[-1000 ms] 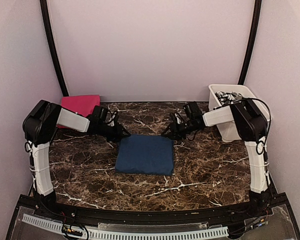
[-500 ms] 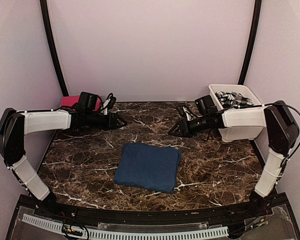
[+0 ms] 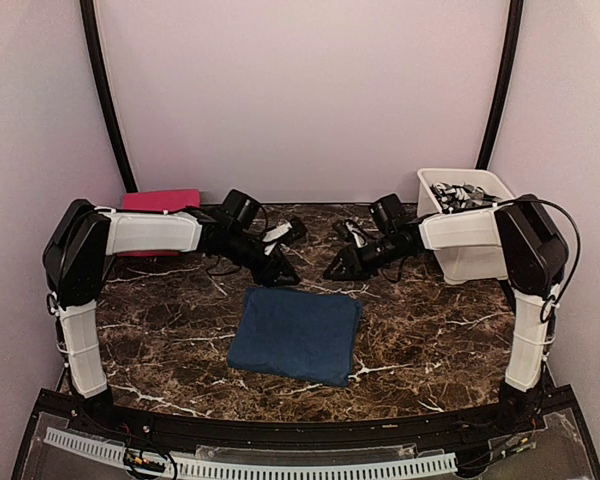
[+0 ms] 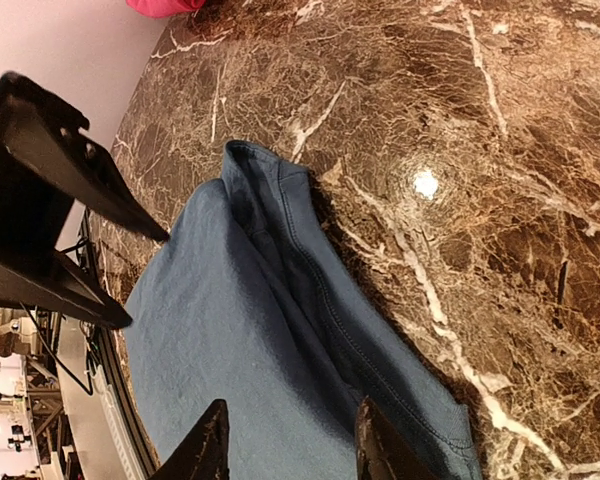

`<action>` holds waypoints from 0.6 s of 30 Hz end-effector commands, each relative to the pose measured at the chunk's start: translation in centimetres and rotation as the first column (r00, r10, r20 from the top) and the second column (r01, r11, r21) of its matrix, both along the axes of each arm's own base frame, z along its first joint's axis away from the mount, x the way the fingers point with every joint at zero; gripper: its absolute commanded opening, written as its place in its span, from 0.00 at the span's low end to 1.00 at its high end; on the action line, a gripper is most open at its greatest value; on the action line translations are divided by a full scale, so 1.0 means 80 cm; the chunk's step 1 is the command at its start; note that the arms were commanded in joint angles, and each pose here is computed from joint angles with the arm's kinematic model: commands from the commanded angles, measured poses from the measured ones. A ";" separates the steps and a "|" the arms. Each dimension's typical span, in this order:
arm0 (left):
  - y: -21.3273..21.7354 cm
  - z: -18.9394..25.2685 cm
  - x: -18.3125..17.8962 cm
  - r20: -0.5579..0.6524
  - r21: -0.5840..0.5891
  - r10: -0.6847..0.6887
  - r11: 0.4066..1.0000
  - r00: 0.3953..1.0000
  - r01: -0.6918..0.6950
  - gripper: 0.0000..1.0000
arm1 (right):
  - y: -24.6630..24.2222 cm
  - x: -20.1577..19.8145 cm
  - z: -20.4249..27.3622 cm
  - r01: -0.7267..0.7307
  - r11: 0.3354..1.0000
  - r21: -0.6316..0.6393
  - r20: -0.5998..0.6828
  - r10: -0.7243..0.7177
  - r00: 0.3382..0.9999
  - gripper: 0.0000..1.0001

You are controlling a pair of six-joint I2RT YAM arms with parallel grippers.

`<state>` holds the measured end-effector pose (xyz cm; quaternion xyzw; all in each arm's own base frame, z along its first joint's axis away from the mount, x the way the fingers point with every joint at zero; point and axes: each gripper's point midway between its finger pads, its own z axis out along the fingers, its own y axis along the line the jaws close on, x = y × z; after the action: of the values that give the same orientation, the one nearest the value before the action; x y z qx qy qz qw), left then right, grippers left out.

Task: Fold and stack the mixed laundry pile
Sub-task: Smooth out the square-folded T-shirt at the center of the board.

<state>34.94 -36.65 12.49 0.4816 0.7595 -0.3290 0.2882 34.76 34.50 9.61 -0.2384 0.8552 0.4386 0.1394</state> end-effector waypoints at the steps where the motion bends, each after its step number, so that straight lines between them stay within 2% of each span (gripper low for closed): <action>1: -0.007 -0.019 -0.025 0.036 0.053 -0.169 0.985 0.985 0.167 0.34 | -0.001 0.014 -0.008 0.025 1.000 -0.012 -0.019 -0.025 1.000 0.37; 8: -0.019 -0.053 -0.023 0.060 0.120 -0.251 0.962 0.966 0.243 0.28 | -0.015 0.032 -0.019 0.075 0.997 -0.001 -0.051 -0.075 0.996 0.34; 18: -0.030 -0.073 -0.023 0.055 0.162 -0.310 0.941 0.949 0.298 0.28 | -0.024 0.035 -0.021 0.084 0.996 0.009 -0.059 -0.084 0.995 0.33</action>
<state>34.13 -38.64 6.19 0.6034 0.7045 -0.2875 0.2387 36.97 32.34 7.21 -0.1856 0.8740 0.4323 0.1214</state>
